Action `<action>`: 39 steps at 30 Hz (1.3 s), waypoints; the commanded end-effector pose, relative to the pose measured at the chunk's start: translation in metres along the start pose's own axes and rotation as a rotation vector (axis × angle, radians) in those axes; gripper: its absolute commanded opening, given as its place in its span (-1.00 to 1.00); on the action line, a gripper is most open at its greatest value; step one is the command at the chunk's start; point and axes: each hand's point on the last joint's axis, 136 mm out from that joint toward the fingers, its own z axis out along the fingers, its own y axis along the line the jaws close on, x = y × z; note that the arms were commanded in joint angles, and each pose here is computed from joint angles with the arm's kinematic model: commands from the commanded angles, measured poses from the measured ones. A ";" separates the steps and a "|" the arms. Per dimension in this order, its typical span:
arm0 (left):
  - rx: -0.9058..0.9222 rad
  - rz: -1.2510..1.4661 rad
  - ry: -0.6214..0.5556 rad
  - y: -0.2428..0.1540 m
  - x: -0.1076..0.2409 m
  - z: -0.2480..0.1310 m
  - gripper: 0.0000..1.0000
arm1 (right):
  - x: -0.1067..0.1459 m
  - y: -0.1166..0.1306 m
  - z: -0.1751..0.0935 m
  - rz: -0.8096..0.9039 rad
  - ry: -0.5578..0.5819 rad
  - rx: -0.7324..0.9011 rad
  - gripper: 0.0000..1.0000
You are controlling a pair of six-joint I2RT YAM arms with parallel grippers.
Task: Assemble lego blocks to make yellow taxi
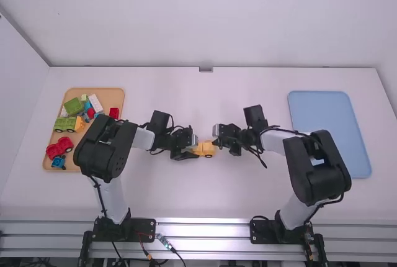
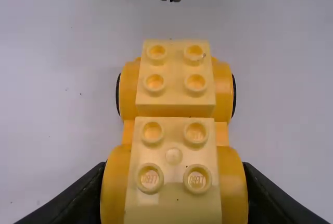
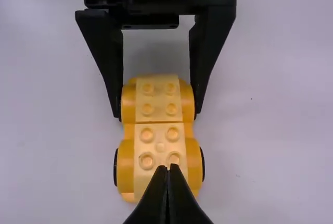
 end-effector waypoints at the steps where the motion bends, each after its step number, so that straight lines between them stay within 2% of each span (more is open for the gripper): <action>1: -0.006 -0.016 0.102 -0.007 0.024 0.005 -0.29 | -0.004 0.005 0.001 0.019 -0.006 -0.002 -1.00; 11: -0.005 -0.018 0.104 -0.008 0.025 0.005 -0.34 | -0.006 0.004 0.009 0.019 0.030 0.009 -1.00; 23: -0.004 -0.019 0.103 -0.008 0.025 0.005 -0.37 | -0.007 0.006 0.009 0.001 0.022 0.003 -1.00; 39: -0.010 -0.039 0.101 -0.006 0.024 0.005 -0.40 | 0.003 0.007 0.015 0.044 0.032 -0.008 -1.00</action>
